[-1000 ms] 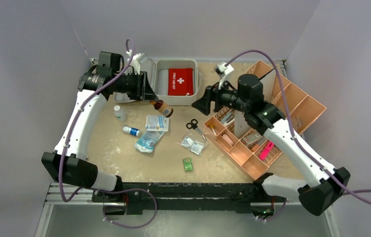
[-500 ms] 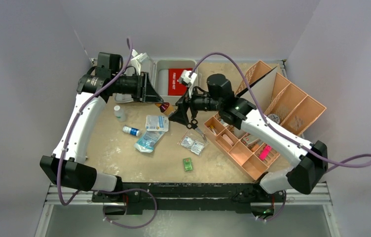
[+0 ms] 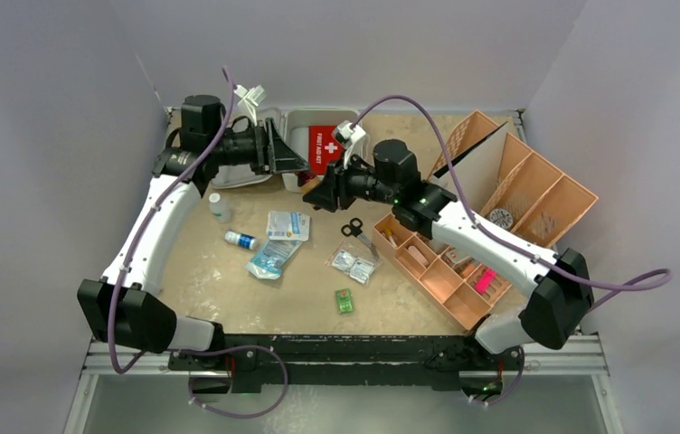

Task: Organize the medicine kit
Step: Place the pill bottle in the medicine box.

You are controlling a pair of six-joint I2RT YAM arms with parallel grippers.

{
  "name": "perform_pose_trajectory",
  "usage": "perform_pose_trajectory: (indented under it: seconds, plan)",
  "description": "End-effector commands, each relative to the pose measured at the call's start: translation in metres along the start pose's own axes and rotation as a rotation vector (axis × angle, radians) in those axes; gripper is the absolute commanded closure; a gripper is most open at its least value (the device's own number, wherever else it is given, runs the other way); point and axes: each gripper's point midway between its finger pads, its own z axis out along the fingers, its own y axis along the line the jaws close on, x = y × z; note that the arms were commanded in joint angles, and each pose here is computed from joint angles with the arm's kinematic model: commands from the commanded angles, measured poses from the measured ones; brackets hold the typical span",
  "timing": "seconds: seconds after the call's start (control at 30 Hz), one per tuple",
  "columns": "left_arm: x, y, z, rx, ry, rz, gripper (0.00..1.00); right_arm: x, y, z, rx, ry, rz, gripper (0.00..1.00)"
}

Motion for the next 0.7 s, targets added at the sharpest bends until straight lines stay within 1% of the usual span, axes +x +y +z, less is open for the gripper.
perform_pose_trajectory:
  seconds: [0.0,0.1,0.17,0.2,0.27,0.3,0.4,0.43,0.5,0.53,0.6,0.63,0.67]
  plan:
    - [-0.028,-0.016,0.0,0.041,-0.17,0.03,0.5,-0.042,-0.006,0.01,0.061,-0.218,0.214,0.89]
    - [-0.031,-0.003,0.004,0.002,-0.222,0.012,0.46,-0.06,-0.008,0.012,0.059,-0.319,0.25,0.9]
    - [-0.029,0.0,0.009,0.02,-0.231,-0.005,0.45,-0.064,-0.009,0.016,0.051,-0.335,0.268,0.9]
    - [-0.028,0.001,0.011,0.029,-0.232,-0.016,0.45,-0.066,-0.009,0.017,0.05,-0.337,0.272,0.9]
    - [-0.025,0.002,0.016,0.043,-0.228,-0.029,0.49,-0.069,-0.011,0.018,0.058,-0.347,0.276,0.9]
    - [-0.024,0.002,0.018,0.043,-0.224,-0.031,0.53,-0.069,-0.013,0.018,0.07,-0.352,0.278,0.9]
    - [-0.021,0.011,0.021,0.001,-0.217,-0.043,0.8,-0.067,-0.018,0.019,0.097,-0.351,0.278,0.9]
    - [-0.023,0.015,0.021,-0.019,-0.224,-0.038,0.86,-0.065,-0.02,0.02,0.103,-0.34,0.278,0.87]
    - [-0.027,0.022,0.021,-0.059,-0.241,-0.019,0.97,-0.056,-0.023,0.021,0.118,-0.313,0.282,0.79]
    - [-0.03,0.027,0.022,-0.08,-0.247,-0.01,1.0,-0.051,-0.024,0.019,0.125,-0.3,0.282,0.74]
    - [-0.039,0.038,0.025,-0.125,-0.255,0.023,1.0,-0.036,-0.02,0.013,0.113,-0.252,0.262,0.61]
    - [-0.046,0.045,0.027,-0.158,-0.259,0.047,1.0,-0.031,-0.01,0.008,0.071,-0.222,0.229,0.54]
    - [-0.052,0.058,0.029,-0.211,-0.257,0.056,1.0,-0.028,-0.006,0.002,0.06,-0.188,0.179,0.45]
